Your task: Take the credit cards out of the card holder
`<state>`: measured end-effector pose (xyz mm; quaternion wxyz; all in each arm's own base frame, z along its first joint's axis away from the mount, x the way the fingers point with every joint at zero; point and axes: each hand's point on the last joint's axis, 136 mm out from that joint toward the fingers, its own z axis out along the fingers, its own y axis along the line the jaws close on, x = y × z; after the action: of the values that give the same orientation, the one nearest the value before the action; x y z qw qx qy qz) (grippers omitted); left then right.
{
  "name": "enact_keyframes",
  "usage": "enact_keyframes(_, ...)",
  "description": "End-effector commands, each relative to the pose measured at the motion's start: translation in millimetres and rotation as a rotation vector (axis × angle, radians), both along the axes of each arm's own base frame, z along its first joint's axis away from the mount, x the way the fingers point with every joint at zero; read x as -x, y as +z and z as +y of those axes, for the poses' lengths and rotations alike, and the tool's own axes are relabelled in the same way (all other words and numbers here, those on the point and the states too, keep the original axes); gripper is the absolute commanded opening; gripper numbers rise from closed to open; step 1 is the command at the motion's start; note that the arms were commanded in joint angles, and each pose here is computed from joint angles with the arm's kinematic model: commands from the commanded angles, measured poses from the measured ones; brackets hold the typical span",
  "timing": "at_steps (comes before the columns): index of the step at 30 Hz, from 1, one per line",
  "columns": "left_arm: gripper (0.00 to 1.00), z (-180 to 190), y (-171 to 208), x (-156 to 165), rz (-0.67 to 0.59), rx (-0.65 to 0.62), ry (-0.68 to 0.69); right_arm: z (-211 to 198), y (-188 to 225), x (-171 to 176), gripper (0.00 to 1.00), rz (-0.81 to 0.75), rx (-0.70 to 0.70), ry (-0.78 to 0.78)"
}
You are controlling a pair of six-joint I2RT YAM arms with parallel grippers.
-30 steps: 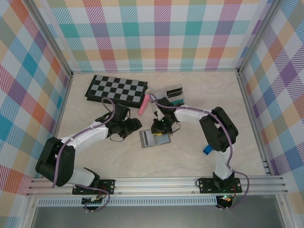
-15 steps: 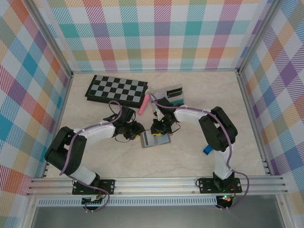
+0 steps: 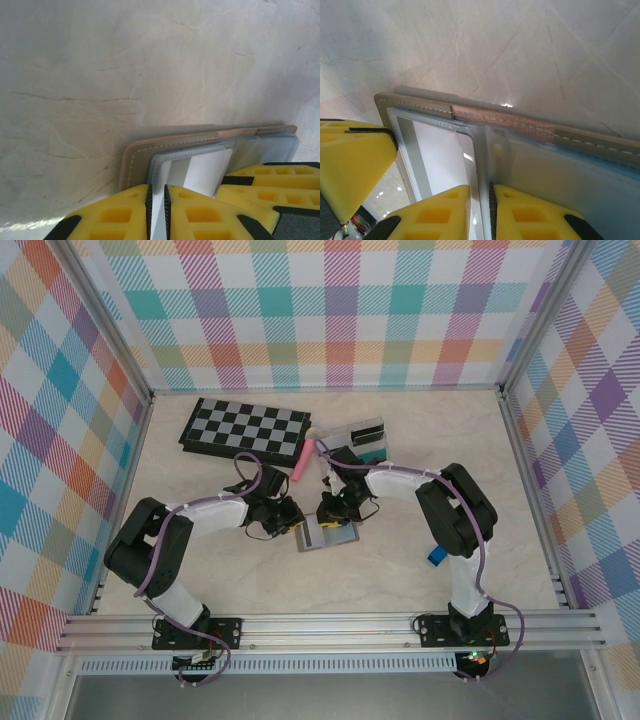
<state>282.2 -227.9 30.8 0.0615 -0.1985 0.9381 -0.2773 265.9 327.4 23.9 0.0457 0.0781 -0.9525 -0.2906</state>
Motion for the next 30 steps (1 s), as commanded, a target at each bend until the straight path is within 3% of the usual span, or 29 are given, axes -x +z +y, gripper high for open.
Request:
enact_keyframes(1, 0.14, -4, -2, 4, 0.018, -0.01, -0.04, 6, -2, 0, 0.19, 0.009, -0.02, 0.024)
enact_keyframes(16, 0.1, 4, -18, 11, 0.054, -0.058, -0.04, 10, 0, 1, 0.14, 0.013, -0.048, 0.032)
enact_keyframes(30, 0.13, 8, -12, 11, 0.035, -0.082, -0.05, -1, 13, -7, 0.06, -0.061, -0.029, 0.012)
